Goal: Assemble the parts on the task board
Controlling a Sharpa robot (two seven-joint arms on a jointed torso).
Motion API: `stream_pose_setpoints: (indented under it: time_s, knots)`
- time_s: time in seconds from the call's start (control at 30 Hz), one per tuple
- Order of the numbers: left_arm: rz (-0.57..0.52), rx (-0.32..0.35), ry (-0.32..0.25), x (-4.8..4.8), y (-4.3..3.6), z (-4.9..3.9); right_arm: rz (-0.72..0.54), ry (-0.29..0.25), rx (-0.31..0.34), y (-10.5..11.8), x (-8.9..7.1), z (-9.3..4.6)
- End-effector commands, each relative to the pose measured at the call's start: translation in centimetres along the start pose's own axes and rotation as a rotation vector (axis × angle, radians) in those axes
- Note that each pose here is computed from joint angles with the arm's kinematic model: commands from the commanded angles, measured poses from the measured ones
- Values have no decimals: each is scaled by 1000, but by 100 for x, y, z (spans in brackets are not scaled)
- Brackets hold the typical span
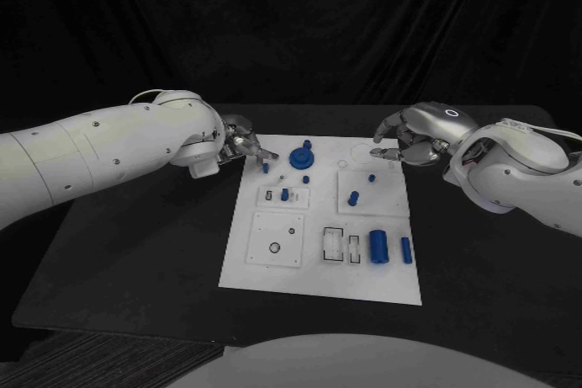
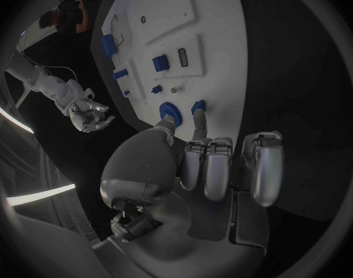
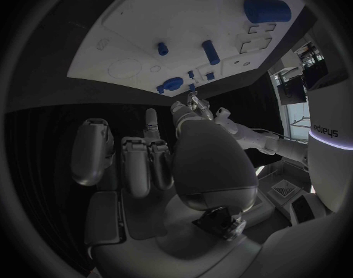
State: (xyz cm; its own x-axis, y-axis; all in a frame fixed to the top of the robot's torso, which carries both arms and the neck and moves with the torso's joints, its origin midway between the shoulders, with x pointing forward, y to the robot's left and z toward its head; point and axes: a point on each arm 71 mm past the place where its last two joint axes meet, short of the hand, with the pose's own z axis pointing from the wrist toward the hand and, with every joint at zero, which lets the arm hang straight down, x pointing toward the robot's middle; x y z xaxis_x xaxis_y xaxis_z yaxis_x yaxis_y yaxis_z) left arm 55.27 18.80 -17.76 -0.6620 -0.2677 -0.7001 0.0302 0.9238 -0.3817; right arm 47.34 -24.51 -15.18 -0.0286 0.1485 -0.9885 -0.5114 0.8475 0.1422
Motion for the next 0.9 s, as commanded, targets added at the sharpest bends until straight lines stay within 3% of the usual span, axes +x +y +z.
stream_pose_setpoints:
  time_s: [0.03, 0.37, 0.53, 0.9]
  knots:
    - [6, 12, -2, 7, -2, 6, 0, 3, 12, -9, 12, -6]
    - [118, 19, -112, -56, 57, -40, 0, 4, 16, -26, 17, -19]
    - [136, 16, -111, -55, 69, -45, 0, 6, 16, -27, 26, -19]
    - [151, 35, -96, -22, 8, -18, 1, 8, 16, -25, 39, -19]
